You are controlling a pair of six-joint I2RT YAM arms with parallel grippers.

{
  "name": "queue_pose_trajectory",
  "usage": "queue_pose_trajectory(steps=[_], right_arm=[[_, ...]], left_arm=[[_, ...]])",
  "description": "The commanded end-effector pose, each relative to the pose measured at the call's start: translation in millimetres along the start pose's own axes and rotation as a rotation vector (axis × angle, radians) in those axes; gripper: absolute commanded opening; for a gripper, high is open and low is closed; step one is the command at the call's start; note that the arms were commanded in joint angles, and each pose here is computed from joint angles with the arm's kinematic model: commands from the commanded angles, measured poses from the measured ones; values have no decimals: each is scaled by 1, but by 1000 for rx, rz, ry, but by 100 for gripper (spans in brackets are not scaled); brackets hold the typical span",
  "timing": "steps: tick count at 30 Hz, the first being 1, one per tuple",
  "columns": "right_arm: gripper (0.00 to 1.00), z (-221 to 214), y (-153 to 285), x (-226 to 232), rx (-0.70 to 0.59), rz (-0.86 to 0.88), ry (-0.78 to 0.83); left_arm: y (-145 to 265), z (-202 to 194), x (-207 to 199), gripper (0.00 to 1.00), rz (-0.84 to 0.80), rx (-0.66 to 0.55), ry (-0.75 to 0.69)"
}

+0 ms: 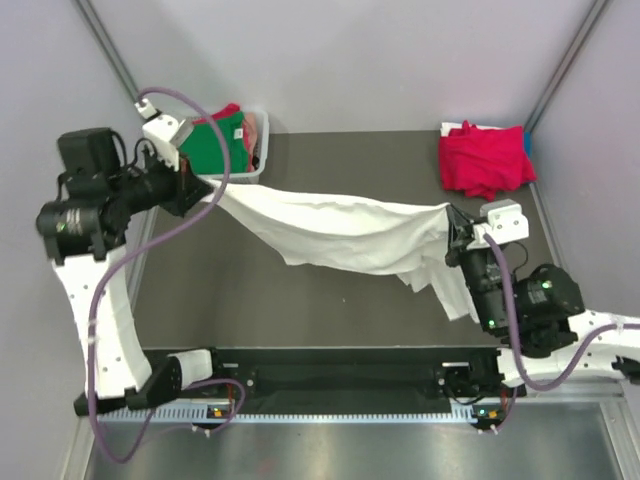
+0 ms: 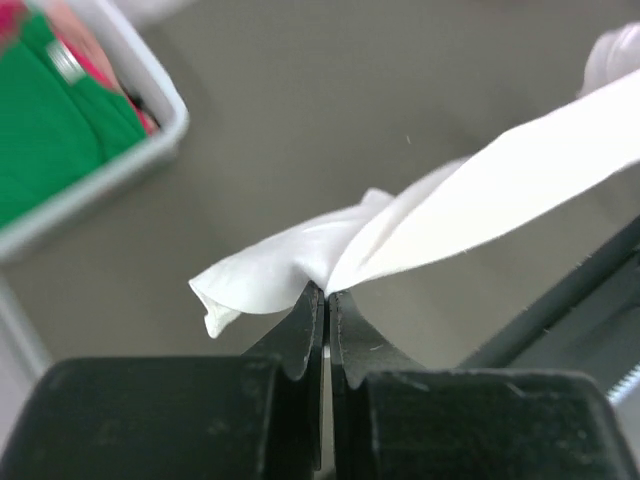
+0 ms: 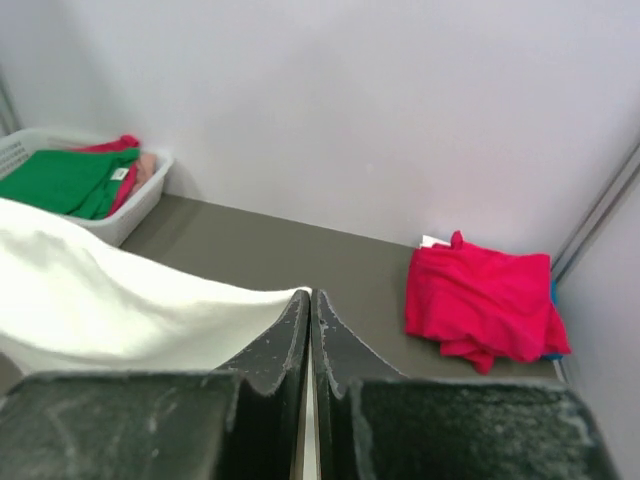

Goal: Fold and stack the t-shirts

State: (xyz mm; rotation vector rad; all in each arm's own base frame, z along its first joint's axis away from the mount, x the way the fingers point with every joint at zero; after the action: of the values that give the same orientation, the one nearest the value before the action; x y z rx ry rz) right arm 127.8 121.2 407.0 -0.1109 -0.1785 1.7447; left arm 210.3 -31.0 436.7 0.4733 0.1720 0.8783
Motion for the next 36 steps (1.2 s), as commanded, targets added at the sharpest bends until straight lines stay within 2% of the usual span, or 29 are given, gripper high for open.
queue_pose_trajectory(steps=[1,2,3,4,5,7,9,10,11,12,13,14,16,20,29,31,32,34,35,36], right_arm=[[0,33,22,-3,49,-2,-9],[0,32,27,12,49,50,107],[0,34,27,16,31,53,113],[0,38,26,15,10,33,31],[0,35,24,22,-13,24,114],[0,33,18,24,-64,-17,84],[0,26,0,24,-74,-92,114],[0,10,-9,41,-44,-48,133],[0,9,-24,27,-40,-101,108],[0,6,-34,31,-57,-45,81],[0,-10,-42,31,-7,-32,18],[0,-16,-56,13,-6,-101,1],[0,-31,-69,9,9,-92,-11],[0,-79,-99,8,118,-144,116],[1,-160,-117,16,300,-92,88],[12,-167,-119,18,325,-92,92],[31,-167,-119,20,331,-76,90],[36,-164,-120,23,339,-60,70],[48,-164,-120,26,344,-40,62],[61,-165,-119,25,360,-45,62]], left_arm=[[55,-6,-54,0,-36,-37,-115],[58,-11,-58,0,-33,-36,-127],[61,-16,-63,0,-30,-37,-152],[53,-27,-60,0,-42,-2,-125],[47,-35,-58,0,-50,24,-106],[25,-56,-46,0,-57,85,-64],[8,-70,-36,0,-52,116,-26],[-4,-78,-27,0,-40,131,-19],[-19,-96,-22,0,-61,182,17],[-33,-108,-14,0,-79,226,50],[-45,-117,-3,0,-59,252,55],[-58,-135,0,0,-72,306,94],[-79,-153,14,0,-75,370,136],[-115,-183,37,0,-103,477,214],[-143,-199,52,0,-181,521,261],[-145,-201,54,0,-179,526,264],[-148,-203,55,0,-184,533,274],[-150,-206,55,0,-186,550,288],[-151,-208,55,0,-190,556,294],[-151,-208,56,4,-189,555,298]])
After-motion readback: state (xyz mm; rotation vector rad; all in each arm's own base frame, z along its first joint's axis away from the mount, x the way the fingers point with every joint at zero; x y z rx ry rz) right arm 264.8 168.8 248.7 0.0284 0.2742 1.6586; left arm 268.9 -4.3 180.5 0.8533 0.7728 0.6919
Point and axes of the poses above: each gripper's point midway between its finger pads, its own y axis back along the fingers, its own x axis along the line the jaws close on, z = x × y, the point moved 7 cm from there along y, back along the fingers, and after that the axes turned 9 degrees about -y, right-handed, at the moved point
